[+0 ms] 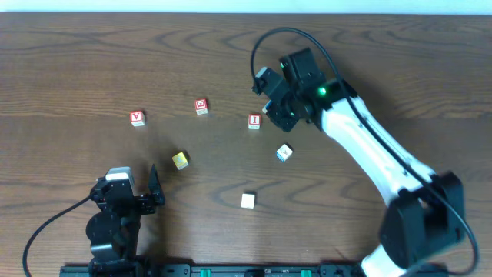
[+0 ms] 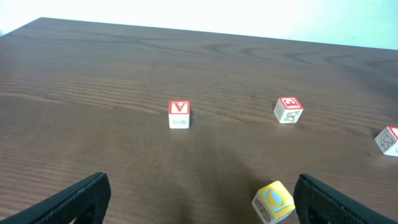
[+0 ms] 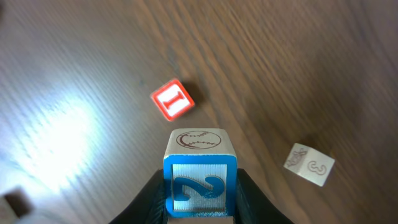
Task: Spell out Ai2
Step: 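Lift the '2' block and carry it beside the 'I' block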
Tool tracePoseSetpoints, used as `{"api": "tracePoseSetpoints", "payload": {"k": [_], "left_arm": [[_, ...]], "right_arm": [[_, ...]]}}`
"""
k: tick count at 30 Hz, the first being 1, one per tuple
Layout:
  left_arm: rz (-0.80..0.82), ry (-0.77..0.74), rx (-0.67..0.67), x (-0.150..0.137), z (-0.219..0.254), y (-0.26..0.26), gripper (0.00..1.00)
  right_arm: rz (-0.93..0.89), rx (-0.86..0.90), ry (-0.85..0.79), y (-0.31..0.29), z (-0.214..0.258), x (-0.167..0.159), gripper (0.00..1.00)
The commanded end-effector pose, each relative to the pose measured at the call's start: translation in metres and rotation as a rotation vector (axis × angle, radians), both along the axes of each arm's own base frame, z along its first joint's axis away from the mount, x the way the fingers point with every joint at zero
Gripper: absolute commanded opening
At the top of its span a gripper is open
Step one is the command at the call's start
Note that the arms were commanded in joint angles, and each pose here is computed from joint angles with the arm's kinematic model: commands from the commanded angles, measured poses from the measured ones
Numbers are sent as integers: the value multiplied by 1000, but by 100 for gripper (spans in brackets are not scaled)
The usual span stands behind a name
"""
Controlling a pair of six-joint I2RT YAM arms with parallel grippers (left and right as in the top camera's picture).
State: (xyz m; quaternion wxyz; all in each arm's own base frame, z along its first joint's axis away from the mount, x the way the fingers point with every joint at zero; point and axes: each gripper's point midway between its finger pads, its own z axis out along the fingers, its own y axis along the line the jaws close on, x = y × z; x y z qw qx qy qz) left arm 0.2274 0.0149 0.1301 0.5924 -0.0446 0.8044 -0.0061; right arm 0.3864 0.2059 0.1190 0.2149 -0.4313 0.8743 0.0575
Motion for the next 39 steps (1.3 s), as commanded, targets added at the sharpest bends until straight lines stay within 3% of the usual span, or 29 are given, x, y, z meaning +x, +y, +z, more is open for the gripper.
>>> {"api": "tracePoseSetpoints", "payload": {"k": [1, 10, 39], "left_arm": [[4, 24, -4, -1, -11, 1, 95], [4, 24, -4, -1, -11, 1, 95], [4, 24, -4, -1, -11, 1, 95]], "right_arm": [[34, -65, -33, -8, -1, 21, 1], [116, -163, 66, -15, -49, 22, 1], [245, -78, 186, -5, -85, 8, 1]]}}
